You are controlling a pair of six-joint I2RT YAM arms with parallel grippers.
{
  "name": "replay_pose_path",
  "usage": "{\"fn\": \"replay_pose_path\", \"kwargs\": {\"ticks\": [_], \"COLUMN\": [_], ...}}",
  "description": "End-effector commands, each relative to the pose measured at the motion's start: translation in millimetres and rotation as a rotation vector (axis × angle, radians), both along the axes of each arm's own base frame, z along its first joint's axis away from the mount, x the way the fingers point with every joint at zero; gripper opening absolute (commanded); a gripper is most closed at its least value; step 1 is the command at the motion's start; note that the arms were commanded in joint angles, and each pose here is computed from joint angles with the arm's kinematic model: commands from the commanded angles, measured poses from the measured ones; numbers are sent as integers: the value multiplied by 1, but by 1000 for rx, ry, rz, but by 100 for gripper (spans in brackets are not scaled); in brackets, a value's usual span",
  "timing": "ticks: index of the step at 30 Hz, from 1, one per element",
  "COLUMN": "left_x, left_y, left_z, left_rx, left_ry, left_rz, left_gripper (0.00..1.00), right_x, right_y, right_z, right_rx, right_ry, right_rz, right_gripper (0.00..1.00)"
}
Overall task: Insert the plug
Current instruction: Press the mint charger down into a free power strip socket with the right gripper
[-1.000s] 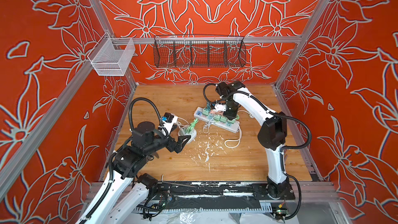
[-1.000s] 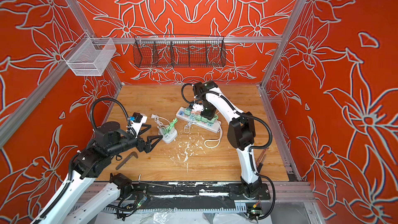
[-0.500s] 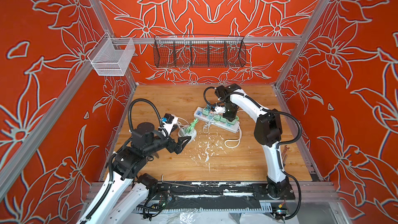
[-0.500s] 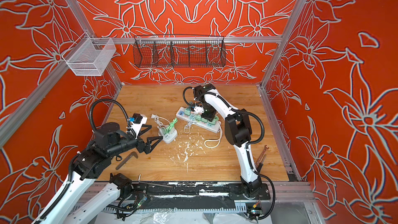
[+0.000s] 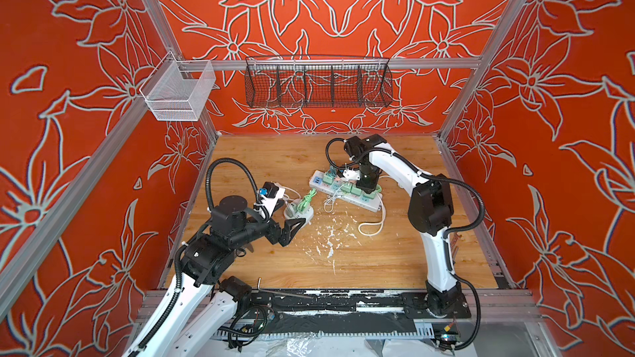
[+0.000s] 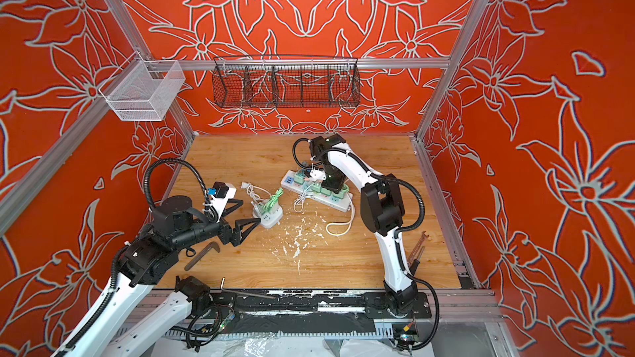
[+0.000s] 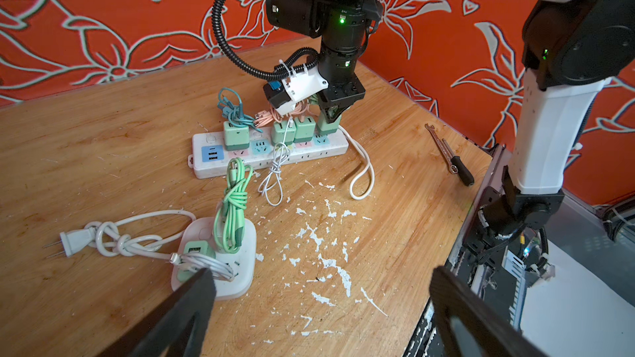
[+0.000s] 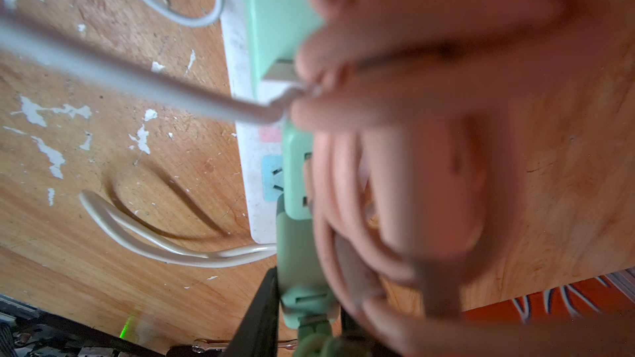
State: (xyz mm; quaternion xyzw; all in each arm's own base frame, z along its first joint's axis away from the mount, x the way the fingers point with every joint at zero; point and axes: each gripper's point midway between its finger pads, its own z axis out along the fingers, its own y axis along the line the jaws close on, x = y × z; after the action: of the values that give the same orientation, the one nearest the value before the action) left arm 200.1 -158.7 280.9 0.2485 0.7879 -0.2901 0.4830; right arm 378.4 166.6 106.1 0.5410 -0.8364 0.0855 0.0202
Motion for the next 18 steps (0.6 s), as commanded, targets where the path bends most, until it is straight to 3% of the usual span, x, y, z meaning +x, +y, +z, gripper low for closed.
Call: {"fn": "replay_pose_path", "kwargs": {"ticks": [1,10,18], "left_x": [1,1,1], "left_y": [-1,-1,0], "left_z": [1,2,3], "left_rx": [-1,-7,-11], "left_ry": [-20,-25,-27], "left_rz": [-11,-11,-11], "left_gripper": [97,97,97], "right_x": [-1,-2,-4], "right_y": [6,9,5], "right_z": [12,19,7], "right_rx": [72,146,136], "right_ry": [-20,-46,-24], "right_rz": [16,1,-9], "right_gripper": [0,0,0]}}
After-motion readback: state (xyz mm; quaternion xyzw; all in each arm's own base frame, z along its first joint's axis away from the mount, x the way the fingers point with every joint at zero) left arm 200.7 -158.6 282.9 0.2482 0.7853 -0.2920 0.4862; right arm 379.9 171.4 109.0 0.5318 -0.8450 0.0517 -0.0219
